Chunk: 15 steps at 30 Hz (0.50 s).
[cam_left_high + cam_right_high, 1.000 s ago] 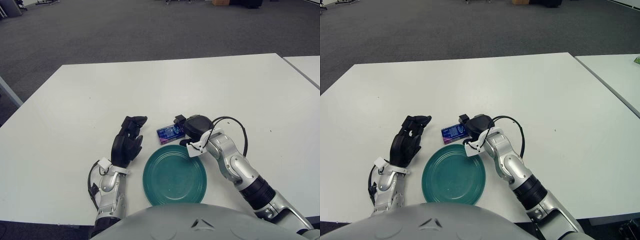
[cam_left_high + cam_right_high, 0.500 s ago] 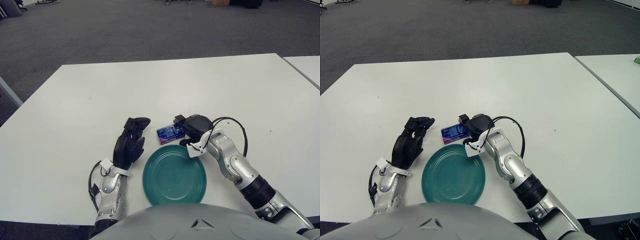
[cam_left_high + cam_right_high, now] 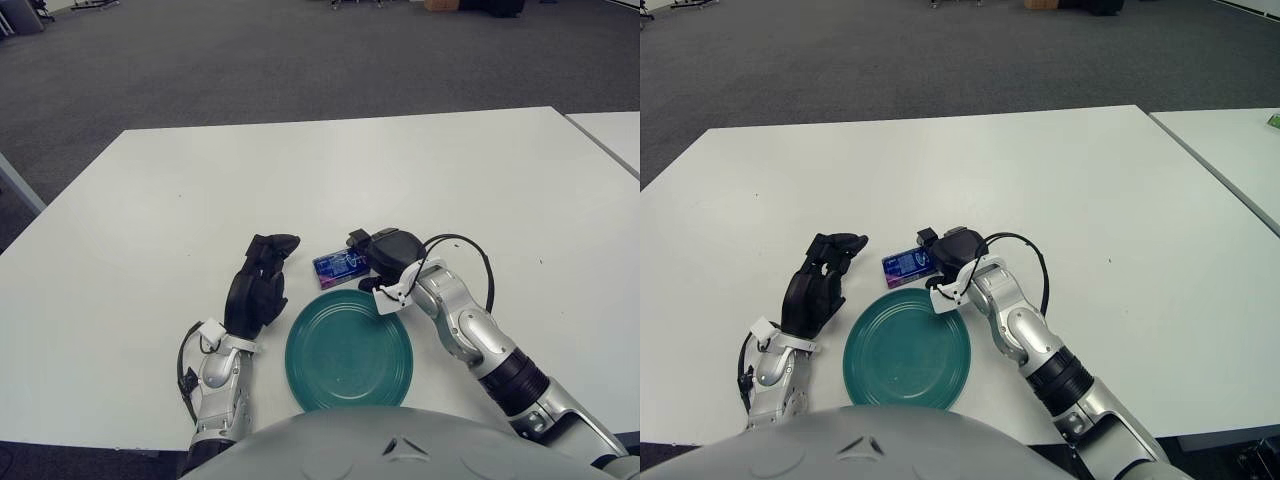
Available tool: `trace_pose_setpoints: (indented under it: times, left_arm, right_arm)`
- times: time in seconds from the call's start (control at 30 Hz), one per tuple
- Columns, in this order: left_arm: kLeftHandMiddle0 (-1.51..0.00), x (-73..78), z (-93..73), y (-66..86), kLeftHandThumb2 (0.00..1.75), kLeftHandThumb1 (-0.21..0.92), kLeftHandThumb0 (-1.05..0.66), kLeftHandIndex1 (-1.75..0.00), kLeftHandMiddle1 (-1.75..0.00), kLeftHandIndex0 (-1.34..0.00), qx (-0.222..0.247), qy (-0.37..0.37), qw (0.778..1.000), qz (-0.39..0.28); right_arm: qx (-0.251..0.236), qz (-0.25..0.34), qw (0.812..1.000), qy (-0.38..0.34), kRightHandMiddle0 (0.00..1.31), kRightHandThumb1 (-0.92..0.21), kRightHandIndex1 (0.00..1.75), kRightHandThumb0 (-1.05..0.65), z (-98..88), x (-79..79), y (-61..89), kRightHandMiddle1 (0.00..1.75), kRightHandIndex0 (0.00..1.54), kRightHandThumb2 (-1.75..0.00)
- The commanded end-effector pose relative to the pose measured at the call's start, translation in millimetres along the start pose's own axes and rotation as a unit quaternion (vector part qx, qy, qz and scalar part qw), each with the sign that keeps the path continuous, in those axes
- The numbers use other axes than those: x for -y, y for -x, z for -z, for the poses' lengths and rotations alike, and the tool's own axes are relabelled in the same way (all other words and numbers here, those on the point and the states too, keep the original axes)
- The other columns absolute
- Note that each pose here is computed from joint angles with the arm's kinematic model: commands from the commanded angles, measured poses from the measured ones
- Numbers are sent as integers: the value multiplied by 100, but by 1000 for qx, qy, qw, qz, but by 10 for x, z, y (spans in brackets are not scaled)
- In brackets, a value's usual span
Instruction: Put the gum into the plate.
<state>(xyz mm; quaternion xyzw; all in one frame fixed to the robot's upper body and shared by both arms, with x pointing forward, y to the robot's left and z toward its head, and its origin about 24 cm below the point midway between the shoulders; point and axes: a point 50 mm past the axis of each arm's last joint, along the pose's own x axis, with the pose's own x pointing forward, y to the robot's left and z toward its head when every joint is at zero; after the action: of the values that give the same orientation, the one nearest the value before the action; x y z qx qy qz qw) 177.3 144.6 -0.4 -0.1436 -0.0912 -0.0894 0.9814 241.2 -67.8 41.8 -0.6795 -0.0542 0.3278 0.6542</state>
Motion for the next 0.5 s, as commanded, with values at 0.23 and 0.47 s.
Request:
trace_pose_setpoints:
  times: [0.23, 0.47]
  left_arm:
    - [-17, 5, 48, 62, 38, 92, -95, -135, -106, -38, -19, 26, 999, -5]
    - [-14, -5, 75, 133, 35, 92, -97, -130, -110, -37, -36, 33, 999, -8]
  right_arm:
    - [-1, -11, 1000, 7, 0, -92, 12, -70, 23, -82, -62, 114, 54, -66]
    - [1, 21, 999, 30, 18, -92, 84, -39, 30, -86, -65, 169, 33, -53]
